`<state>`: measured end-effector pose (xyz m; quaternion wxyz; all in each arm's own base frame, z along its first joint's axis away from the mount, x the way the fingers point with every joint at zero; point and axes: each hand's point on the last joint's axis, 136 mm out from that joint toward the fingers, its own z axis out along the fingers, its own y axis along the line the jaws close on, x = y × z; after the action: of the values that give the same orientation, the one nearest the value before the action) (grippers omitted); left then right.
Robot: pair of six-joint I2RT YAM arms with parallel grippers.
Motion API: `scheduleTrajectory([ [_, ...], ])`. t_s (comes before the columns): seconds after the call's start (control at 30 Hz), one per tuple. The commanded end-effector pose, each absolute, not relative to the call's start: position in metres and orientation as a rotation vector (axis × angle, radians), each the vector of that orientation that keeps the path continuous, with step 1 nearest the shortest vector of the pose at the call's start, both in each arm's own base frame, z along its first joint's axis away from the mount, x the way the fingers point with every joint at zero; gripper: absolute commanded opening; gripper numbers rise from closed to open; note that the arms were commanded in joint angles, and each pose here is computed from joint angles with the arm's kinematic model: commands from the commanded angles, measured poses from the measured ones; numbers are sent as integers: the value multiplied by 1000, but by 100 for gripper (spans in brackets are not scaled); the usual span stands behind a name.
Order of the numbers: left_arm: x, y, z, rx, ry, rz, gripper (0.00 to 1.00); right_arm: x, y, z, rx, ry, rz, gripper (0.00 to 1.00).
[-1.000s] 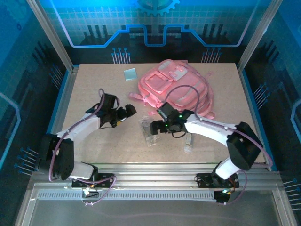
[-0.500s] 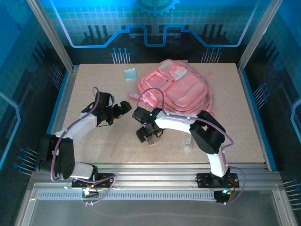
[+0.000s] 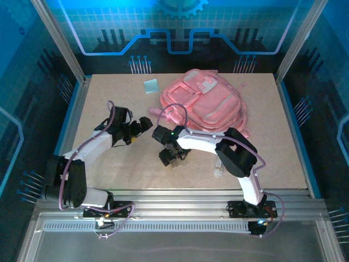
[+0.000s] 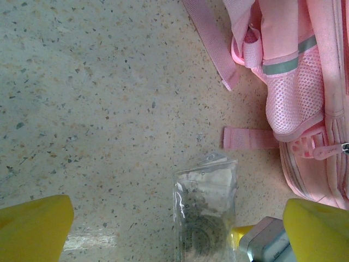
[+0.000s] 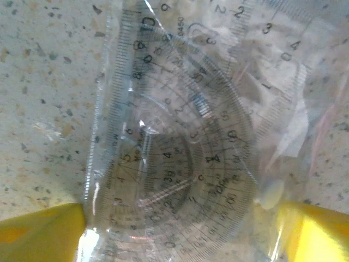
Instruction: Pack the student bag
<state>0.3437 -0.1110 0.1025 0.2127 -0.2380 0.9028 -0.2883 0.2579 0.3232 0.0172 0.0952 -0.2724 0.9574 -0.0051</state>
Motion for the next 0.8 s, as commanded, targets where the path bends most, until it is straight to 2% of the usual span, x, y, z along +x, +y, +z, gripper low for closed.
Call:
scheduleTrajectory([
  [0.0, 351, -110, 107, -633, 2498, -813, 99, 247, 318, -4, -841, 2871, -80, 81],
  [0.23, 350, -110, 108, -632, 2496, -815, 99, 253, 318, 17, -803, 2839, -38, 68],
  [0.43, 351, -110, 114, -624, 2486, -819, 99, 258, 318, 34, -751, 2834, 71, 48],
  [0.63, 351, -109, 120, -618, 2477, -812, 99, 256, 325, 45, -706, 2852, 264, 33],
  [0.77, 351, -109, 123, -611, 2472, -809, 99, 257, 330, 59, -659, 2845, 441, 13],
])
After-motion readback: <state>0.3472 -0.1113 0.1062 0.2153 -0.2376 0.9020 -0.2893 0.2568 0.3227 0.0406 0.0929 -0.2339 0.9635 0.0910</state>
